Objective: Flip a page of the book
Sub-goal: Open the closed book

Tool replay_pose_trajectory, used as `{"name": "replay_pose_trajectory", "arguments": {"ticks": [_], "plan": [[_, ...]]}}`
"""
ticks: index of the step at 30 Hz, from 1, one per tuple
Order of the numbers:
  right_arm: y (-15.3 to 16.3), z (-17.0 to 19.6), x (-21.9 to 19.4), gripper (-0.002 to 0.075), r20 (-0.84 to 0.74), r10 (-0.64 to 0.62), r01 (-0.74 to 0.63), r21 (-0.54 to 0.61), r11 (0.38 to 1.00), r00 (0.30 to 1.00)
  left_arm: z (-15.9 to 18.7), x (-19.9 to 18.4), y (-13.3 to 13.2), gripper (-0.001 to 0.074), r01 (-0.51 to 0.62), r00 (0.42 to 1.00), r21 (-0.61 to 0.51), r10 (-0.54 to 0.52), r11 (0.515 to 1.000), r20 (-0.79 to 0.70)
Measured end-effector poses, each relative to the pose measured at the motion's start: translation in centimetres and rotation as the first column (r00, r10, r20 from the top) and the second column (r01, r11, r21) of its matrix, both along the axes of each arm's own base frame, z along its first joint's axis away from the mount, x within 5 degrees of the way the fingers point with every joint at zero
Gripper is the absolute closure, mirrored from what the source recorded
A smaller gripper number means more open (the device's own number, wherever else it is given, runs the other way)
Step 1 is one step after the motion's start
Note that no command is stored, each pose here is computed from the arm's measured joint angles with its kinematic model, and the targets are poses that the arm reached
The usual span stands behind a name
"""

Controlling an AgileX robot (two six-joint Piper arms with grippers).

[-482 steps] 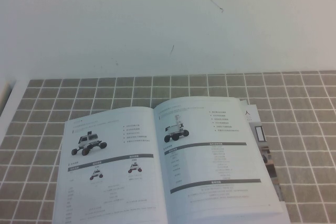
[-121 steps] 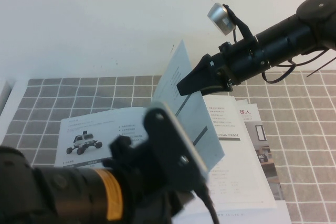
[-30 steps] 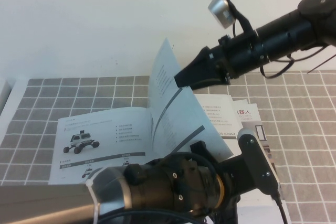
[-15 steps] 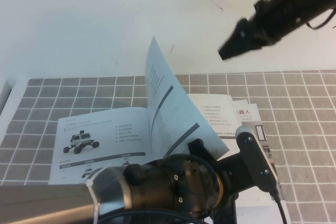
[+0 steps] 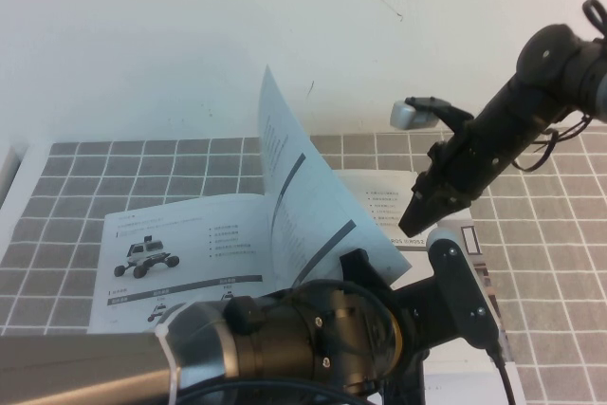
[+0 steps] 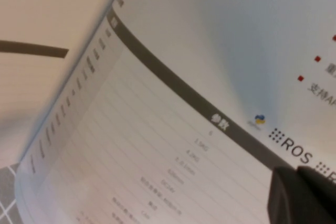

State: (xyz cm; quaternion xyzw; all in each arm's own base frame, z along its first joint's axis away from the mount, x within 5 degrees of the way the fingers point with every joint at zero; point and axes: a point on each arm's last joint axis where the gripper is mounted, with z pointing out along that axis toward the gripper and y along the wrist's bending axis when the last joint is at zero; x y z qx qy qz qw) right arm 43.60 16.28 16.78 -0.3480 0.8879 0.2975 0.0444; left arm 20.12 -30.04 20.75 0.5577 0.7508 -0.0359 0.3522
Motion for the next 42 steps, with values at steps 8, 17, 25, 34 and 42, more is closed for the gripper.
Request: {"name": "replay_pose_trajectory", "arguments": {"ticks": [8,17,25,34,42], "plan": [[0.0,-2.0,0.2,0.0727,-0.037,0.001,-0.001,-0.014,1.000,0.999,0.0,0.1,0.1,0.0738,0.005,1.000,0.020,-0.005,1.000,0.012],[0.0,-4.1,0.2,0.0727,-0.077,0.003,-0.005,-0.030,1.000,0.997,-0.3,0.1,0.7,0.0738,-0.028,1.000,0.076,0.028,0.997,0.008],[0.0,-4.2,0.2,0.0727,-0.079,0.003,-0.005,-0.030,1.000,0.997,-0.4,0.6,1.8,0.0738,-0.293,0.955,0.054,0.295,0.955,-0.041],[0.0,-4.3,0.2,0.0727,-0.081,0.003,-0.005,-0.031,1.000,0.997,-0.5,0.9,3.7,0.0738,-0.555,0.827,0.105,0.561,0.825,-0.037],[0.0,-4.3,0.2,0.0727,-0.081,0.003,-0.005,-0.031,1.000,0.997,-0.4,0.7,4.9,0.0738,-0.671,0.733,0.153,0.681,0.725,-0.010]]}}
